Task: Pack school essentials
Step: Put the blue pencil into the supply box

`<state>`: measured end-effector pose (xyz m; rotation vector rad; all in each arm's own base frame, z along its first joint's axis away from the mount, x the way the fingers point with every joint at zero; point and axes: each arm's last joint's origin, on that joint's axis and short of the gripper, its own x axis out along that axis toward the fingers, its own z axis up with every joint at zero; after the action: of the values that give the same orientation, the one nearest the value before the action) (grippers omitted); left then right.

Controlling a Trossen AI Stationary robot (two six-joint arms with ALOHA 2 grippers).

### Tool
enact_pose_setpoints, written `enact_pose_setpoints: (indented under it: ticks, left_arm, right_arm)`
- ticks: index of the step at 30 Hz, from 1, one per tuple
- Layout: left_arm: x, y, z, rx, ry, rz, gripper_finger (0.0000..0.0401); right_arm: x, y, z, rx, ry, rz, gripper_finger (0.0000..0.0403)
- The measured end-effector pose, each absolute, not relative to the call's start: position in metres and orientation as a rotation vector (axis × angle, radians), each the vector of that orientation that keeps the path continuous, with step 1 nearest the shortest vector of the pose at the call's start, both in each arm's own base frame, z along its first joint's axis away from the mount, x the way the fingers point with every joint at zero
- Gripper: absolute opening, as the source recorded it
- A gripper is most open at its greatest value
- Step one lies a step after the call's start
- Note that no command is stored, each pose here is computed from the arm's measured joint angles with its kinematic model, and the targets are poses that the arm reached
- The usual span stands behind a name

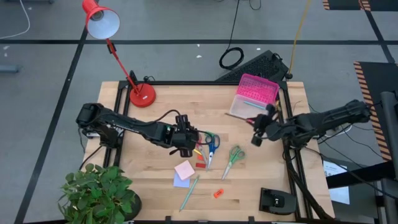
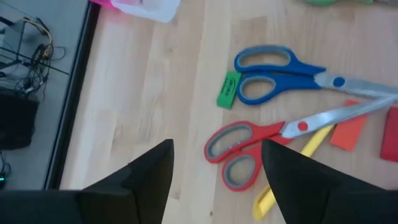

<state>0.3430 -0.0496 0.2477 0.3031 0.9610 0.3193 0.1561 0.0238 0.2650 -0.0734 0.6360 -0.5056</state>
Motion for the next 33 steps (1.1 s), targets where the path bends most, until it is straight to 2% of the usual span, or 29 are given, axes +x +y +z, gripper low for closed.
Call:
enact_pose_setpoints:
  ticks: [10,17,33]
  left_arm:
    - [0.347,-0.054,0.249,0.242,0.908,0.323,0.0246]
    - [0.346,-0.064,0.250,0.230,0.889,0.303,0.0246]
    - [0.342,-0.085,0.250,0.189,0.868,0.278,0.0246]
  right_arm:
    - [0.122,-0.002,0.248,-0.002,0.575,-0.636,0.0036]
    - [0.114,-0.021,0.236,0.040,0.674,-0.714,0.0036]
    - [0.117,-0.065,0.222,0.166,0.745,-0.707,0.0036]
